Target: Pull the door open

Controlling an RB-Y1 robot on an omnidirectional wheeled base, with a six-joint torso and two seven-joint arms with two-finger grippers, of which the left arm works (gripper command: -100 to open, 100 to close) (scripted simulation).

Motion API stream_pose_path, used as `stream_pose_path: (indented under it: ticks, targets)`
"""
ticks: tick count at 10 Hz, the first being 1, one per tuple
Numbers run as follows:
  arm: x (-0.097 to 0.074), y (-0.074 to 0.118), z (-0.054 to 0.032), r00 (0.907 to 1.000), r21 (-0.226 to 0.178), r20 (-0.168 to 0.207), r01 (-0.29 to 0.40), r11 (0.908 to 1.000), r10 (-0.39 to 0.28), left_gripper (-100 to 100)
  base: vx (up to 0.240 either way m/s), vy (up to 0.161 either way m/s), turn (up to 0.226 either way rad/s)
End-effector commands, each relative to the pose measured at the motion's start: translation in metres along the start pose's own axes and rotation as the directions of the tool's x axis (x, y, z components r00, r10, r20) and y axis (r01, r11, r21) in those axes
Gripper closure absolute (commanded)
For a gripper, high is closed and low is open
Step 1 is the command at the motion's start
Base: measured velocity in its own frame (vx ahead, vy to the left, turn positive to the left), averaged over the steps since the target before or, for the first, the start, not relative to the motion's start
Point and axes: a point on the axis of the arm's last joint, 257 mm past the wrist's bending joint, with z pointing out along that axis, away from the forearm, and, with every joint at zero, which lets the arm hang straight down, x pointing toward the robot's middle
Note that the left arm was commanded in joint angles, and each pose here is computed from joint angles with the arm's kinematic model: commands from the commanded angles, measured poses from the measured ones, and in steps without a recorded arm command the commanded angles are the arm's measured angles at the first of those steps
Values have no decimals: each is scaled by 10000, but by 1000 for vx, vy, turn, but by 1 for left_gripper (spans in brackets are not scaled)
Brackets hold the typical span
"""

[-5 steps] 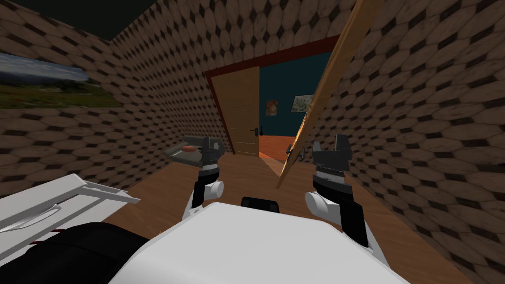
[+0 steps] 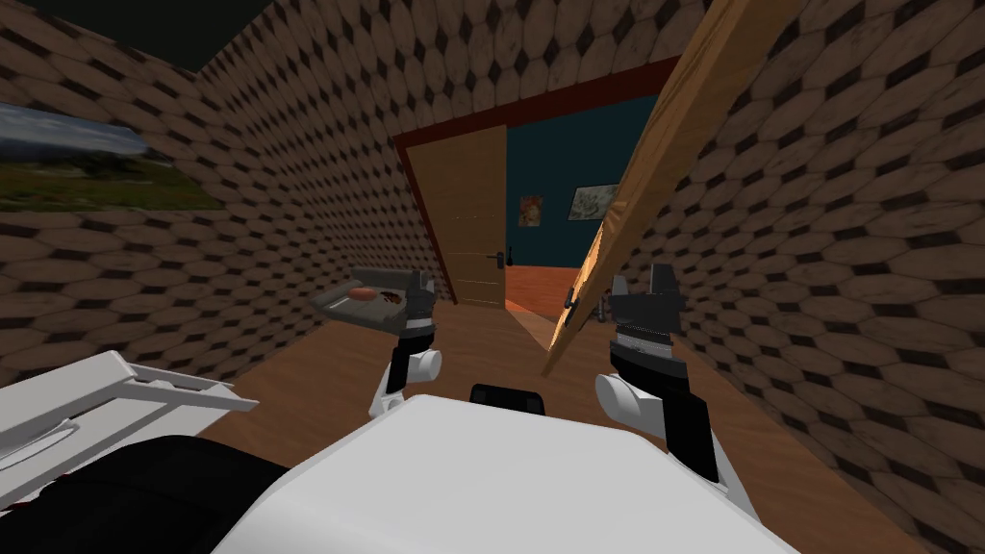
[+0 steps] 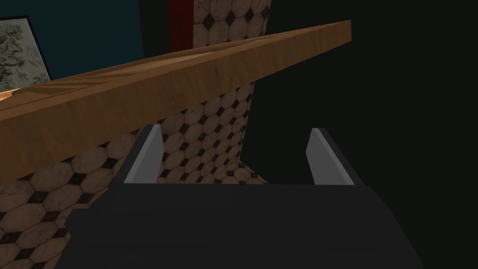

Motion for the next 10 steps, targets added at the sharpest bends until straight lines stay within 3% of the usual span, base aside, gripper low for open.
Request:
stream_pose_path:
  ticks: [1,10]
  targets:
    - [62,153,2,9998,-250,-168,83,9997,-88,-100,170,47,-24]
    - [342,734,13,9967,-1148,-674,375,9927,-454,-100,94,35,-12]
